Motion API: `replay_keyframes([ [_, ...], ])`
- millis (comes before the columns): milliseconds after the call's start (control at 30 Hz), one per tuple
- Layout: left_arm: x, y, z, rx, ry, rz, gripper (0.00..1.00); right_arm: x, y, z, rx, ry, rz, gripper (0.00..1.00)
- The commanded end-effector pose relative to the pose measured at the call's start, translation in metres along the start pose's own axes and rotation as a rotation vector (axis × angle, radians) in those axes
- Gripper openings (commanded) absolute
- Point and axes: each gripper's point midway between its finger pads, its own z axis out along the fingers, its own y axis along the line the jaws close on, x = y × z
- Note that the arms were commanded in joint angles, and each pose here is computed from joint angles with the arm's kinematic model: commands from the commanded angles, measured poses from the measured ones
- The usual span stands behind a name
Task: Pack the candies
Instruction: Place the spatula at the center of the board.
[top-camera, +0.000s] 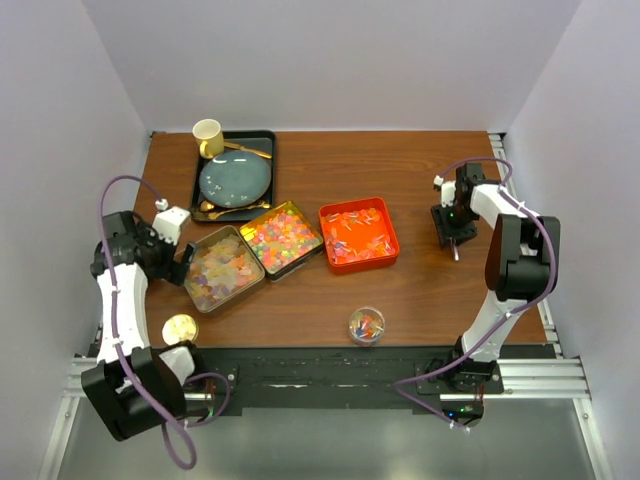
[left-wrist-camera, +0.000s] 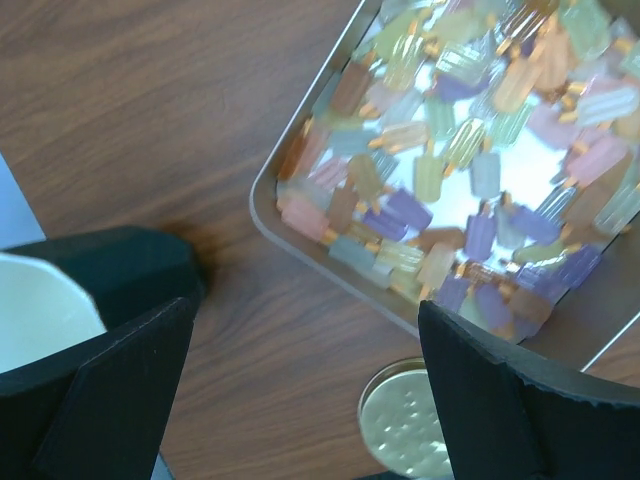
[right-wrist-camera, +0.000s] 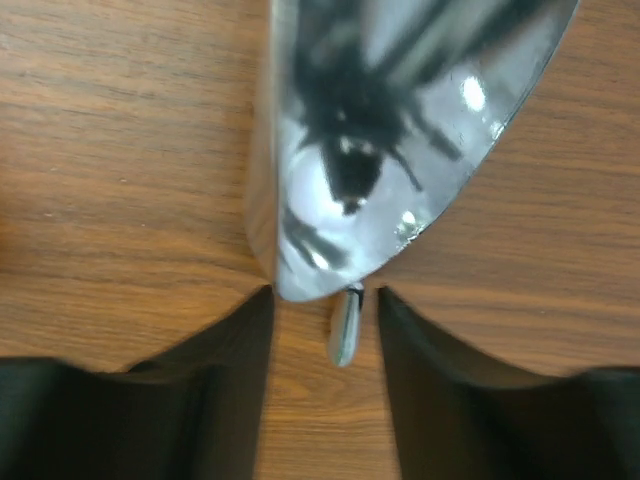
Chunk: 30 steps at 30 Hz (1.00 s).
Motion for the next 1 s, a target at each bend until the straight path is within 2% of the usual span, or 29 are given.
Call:
replay_keyframes([
  [0,-0.002,0.014,-0.011,0.041,-0.026,0.064,1.0,-0.023,0.0,-0.015,0.001,-0.075,0.036,0.57],
  [33,0.005,0.018,-0.01,0.053,0.003,0.043,1.0,-0.026,0.001,-0.02,-0.002,-0.084,0.057,0.59],
  [67,0.008,0.021,-0.01,0.062,0.019,0.064,1.0,-0.032,0.003,-0.025,-0.014,-0.105,0.069,0.68],
  [167,0.026,0.028,-0.017,0.094,0.069,0.053,1.0,-0.056,0.012,-0.057,-0.063,-0.211,0.081,0.8],
  [200,0.029,0.026,-0.02,0.115,0.073,0.044,1.0,-0.06,0.019,-0.064,-0.085,-0.241,0.069,0.98],
  [233,0.035,0.028,-0.023,0.113,0.083,0.036,1.0,-0.071,0.027,-0.083,-0.118,-0.321,0.045,0.99],
  [333,0.046,0.019,-0.027,0.175,0.102,0.099,1.0,-0.084,0.047,-0.105,-0.159,-0.432,-0.026,0.99],
  [433,0.058,-0.005,-0.027,0.284,0.116,0.145,1.0,-0.092,0.073,-0.115,-0.171,-0.497,-0.115,0.99],
  [467,0.071,-0.023,-0.028,0.355,0.142,0.147,1.0,-0.09,0.088,-0.113,-0.184,-0.498,-0.149,0.99],
  [567,0.096,-0.04,-0.022,0.415,0.184,0.206,1.0,-0.091,0.105,-0.112,-0.178,-0.507,-0.176,0.99],
  [800,0.111,-0.049,-0.002,0.356,0.132,0.304,1.0,-0.095,0.119,-0.112,-0.239,-0.467,-0.224,0.99],
  [967,0.124,-0.049,0.015,0.316,0.134,0.324,1.0,-0.107,0.12,-0.116,-0.235,-0.497,-0.233,0.99],
])
